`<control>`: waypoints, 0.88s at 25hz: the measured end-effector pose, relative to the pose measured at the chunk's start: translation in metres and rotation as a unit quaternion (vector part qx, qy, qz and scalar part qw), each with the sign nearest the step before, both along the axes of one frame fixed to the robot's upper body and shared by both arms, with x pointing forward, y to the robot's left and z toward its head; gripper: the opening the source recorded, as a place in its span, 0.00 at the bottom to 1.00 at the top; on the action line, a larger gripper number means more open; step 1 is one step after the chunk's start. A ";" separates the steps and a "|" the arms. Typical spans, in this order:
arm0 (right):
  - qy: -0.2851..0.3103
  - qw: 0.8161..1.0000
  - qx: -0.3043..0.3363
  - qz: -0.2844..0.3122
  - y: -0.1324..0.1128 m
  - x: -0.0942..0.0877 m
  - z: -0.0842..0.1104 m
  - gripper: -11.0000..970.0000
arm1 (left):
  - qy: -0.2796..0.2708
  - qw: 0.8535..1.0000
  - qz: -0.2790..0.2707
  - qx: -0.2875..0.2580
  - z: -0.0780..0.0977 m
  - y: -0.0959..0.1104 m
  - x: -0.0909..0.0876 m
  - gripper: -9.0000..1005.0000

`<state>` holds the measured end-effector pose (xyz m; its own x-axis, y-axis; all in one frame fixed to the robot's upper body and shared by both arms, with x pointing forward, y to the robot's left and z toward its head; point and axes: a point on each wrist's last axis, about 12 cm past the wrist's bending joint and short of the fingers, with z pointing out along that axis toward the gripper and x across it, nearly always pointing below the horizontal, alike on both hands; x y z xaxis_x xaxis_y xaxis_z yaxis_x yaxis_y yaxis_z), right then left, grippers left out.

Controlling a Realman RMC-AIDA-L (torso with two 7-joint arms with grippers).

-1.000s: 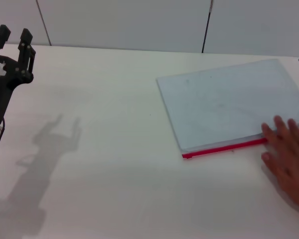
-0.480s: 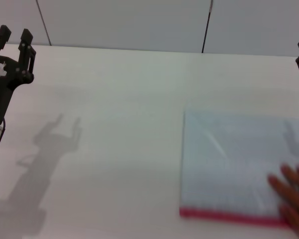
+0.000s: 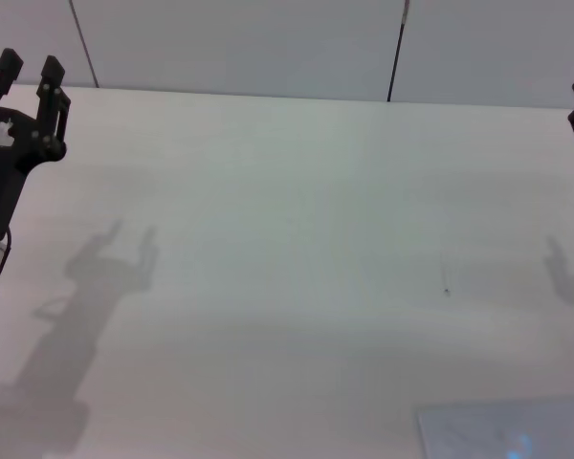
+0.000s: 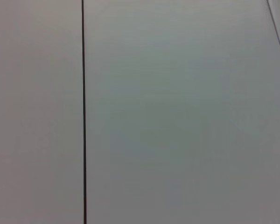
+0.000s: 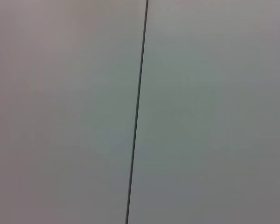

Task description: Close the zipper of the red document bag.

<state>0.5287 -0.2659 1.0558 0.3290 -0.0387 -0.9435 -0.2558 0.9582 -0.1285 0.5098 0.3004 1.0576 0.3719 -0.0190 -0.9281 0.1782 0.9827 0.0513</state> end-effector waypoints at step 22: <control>0.000 1.000 0.000 -0.001 0.000 -0.001 0.000 0.60 | 0.000 1.000 0.000 0.000 0.000 0.000 0.001 0.43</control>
<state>0.5281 -0.2663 1.0555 0.3286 -0.0389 -0.9437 -0.2547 0.9585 -0.1281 0.5104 0.3002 1.0578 0.3718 -0.0191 -0.9281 0.1778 0.9828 0.0510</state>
